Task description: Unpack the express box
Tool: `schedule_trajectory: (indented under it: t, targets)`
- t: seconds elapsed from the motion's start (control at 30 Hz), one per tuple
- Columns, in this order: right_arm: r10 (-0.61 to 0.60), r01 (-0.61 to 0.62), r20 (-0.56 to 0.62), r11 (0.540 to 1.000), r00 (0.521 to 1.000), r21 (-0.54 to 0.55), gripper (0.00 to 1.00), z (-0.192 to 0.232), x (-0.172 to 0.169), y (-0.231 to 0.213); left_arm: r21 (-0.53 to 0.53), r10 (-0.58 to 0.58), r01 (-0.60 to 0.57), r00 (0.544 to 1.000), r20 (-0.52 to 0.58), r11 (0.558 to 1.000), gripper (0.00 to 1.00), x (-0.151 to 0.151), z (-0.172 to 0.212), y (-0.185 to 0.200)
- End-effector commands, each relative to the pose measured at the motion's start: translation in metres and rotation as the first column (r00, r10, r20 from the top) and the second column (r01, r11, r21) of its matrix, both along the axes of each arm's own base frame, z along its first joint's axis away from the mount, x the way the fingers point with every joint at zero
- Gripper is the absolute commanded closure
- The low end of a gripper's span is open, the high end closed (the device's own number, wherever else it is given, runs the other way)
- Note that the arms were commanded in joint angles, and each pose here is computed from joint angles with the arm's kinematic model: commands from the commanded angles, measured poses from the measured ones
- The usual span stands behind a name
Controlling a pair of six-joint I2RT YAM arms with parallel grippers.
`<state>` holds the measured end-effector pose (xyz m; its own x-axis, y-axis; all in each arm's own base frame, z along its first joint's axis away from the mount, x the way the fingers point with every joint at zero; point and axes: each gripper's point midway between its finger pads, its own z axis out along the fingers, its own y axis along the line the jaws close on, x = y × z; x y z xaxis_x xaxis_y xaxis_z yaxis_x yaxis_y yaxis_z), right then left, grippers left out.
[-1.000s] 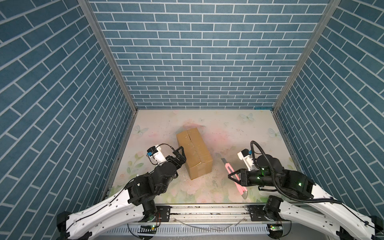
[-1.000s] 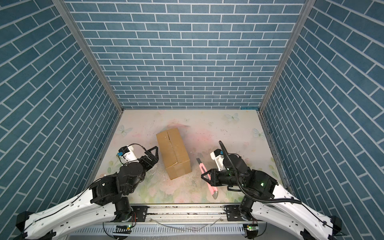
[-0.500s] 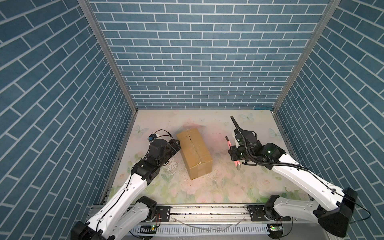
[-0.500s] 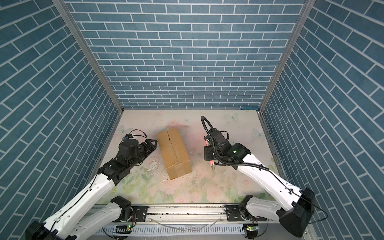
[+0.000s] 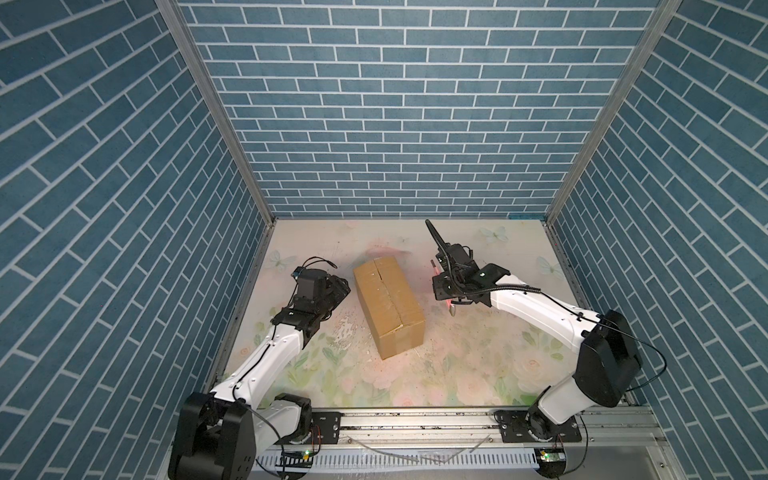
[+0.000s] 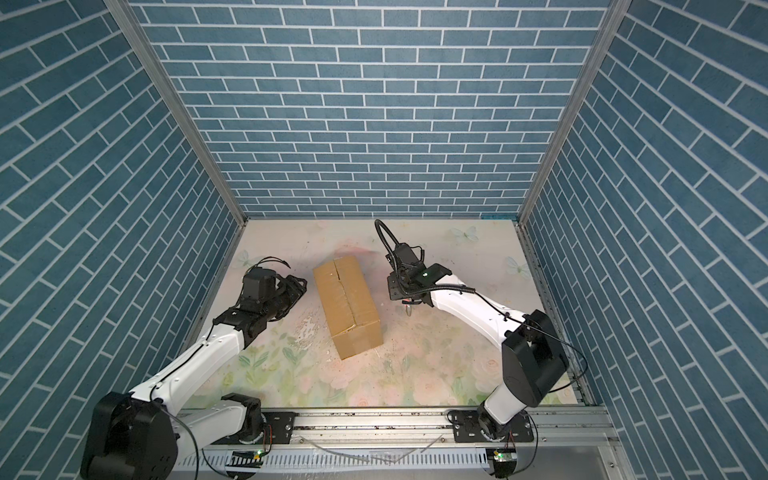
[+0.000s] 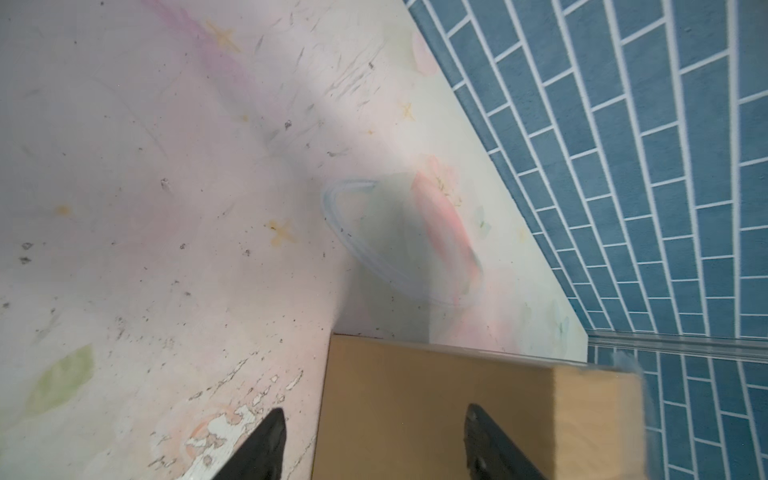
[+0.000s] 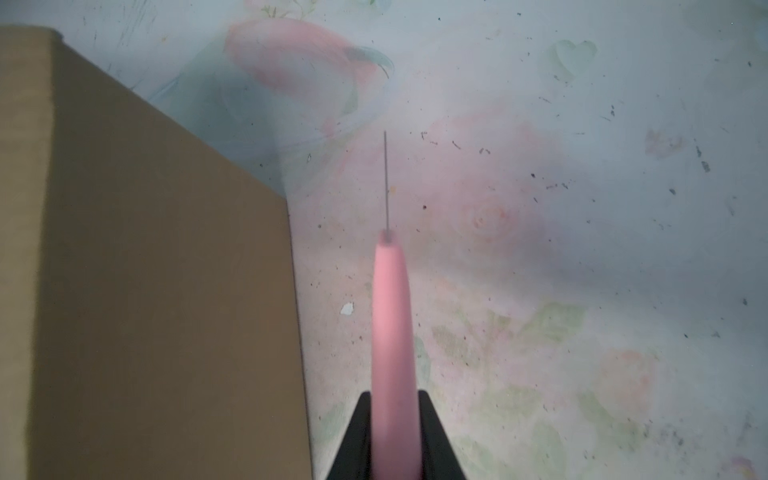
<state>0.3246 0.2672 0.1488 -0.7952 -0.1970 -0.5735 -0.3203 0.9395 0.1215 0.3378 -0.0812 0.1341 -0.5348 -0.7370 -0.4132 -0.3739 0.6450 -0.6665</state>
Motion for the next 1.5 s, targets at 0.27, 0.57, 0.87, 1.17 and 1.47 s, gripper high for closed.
schedule_trajectory:
  t: [0.27, 0.57, 0.87, 1.17, 1.47]
  targets:
    - [0.061, -0.059, -0.008, 0.990, 0.998, 0.128, 1.00, 0.001, 0.003, 0.053, -0.048, -0.018, 0.020, 0.999, 0.048, 0.999, 0.33, 0.030, -0.010, -0.017]
    - [0.081, -0.077, -0.018, 0.983, 0.997, 0.165, 1.00, 0.003, -0.031, 0.079, -0.047, -0.101, 0.104, 0.993, 0.055, 0.994, 0.34, 0.021, -0.009, -0.056]
    - [0.020, -0.016, -0.025, 0.984, 0.999, 0.175, 1.00, 0.004, -0.055, 0.056, -0.062, -0.143, 0.146, 0.989, 0.040, 0.987, 0.34, -0.018, -0.012, -0.094]
    - [-0.001, 0.007, -0.033, 0.981, 0.999, 0.191, 1.00, 0.007, -0.086, 0.029, -0.013, -0.214, 0.214, 0.977, -0.015, 0.977, 0.35, -0.069, -0.029, -0.121]
    - [-0.022, 0.030, -0.050, 0.986, 0.999, 0.164, 1.00, 0.004, -0.108, 0.005, 0.007, -0.259, 0.259, 0.966, -0.023, 0.966, 0.35, -0.089, -0.033, -0.142]
